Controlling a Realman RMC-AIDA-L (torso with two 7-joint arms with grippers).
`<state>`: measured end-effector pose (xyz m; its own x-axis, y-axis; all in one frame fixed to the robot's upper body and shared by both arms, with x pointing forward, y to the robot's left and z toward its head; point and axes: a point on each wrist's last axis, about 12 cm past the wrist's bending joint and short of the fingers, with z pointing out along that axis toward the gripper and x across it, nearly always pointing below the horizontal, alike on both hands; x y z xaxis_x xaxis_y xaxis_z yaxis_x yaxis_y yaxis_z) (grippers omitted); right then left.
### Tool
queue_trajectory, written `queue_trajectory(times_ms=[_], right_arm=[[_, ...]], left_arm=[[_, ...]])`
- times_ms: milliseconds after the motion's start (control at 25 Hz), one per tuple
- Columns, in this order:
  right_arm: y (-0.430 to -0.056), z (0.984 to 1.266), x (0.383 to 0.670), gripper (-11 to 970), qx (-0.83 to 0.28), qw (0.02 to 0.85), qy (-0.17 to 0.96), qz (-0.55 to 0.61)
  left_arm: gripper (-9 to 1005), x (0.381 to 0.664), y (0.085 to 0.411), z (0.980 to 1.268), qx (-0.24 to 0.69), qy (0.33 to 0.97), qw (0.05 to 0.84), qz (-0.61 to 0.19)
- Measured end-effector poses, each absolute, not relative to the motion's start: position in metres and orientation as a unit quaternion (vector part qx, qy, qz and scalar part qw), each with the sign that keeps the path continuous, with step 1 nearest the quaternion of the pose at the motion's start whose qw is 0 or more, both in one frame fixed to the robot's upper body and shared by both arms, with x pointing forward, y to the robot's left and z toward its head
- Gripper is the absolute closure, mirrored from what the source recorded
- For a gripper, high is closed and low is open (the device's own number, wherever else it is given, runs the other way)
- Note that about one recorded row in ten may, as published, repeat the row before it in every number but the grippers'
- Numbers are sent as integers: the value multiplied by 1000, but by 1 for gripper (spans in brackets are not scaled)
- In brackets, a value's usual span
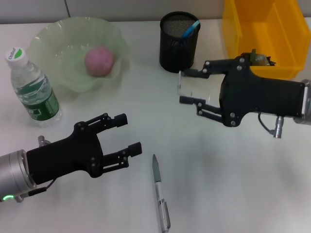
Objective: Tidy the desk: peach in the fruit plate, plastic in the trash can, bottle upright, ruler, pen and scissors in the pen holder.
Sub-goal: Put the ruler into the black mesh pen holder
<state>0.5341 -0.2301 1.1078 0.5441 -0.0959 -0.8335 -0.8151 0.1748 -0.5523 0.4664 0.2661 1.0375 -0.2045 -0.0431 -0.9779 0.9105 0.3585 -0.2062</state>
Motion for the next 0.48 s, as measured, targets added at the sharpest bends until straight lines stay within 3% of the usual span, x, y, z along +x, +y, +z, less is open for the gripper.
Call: queue_trajectory(times_ms=[480], right_arm=[[-216,1101,552,579,-594,753,280,49]], left_arm=[[213,460,270,1035,308,636,545,-451]])
